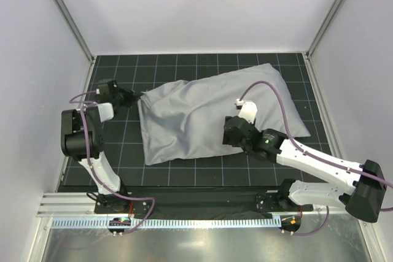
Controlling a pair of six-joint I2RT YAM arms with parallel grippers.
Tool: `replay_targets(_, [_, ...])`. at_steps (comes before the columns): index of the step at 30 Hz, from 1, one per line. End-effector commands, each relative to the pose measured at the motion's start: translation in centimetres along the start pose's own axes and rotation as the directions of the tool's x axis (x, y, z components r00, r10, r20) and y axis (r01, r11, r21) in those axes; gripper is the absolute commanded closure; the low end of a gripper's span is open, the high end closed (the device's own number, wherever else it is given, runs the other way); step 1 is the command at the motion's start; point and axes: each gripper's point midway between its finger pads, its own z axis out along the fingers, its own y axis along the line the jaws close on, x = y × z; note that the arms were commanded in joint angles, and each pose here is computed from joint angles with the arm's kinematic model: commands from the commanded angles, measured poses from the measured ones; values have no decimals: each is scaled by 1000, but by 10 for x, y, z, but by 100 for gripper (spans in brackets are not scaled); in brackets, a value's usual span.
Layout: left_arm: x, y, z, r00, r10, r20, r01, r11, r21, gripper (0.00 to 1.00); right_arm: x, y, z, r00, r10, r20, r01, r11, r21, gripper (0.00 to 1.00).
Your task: Put the pillow into the pillowcase
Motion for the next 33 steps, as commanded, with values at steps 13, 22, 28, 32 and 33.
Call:
replay_targets(13, [-80,-136,-50,962,48,269,-90,985,148,10,-48,-80,-37,928,240,284,-259,965,31,14])
replay_targets(22, [-17,-68,-201,878,230,419,-259,966,12,0,-80,-119,-114,796,293,529,-262,955,-135,7])
replay_targets(28, [37,-34,-234,862,341,374,-396,915,78,0,-78,-144,-135,704,408,581,-369,910,-190,7])
replay_targets(32, [47,-3,-245,803,429,414,-481,876,26,0,-74,-152,-138,666,449,596,-408,888,-213,6])
replay_targets(33, [49,0,-247,794,438,421,-491,871,21,0,-73,-155,-137,657,461,597,-423,881,-213,6])
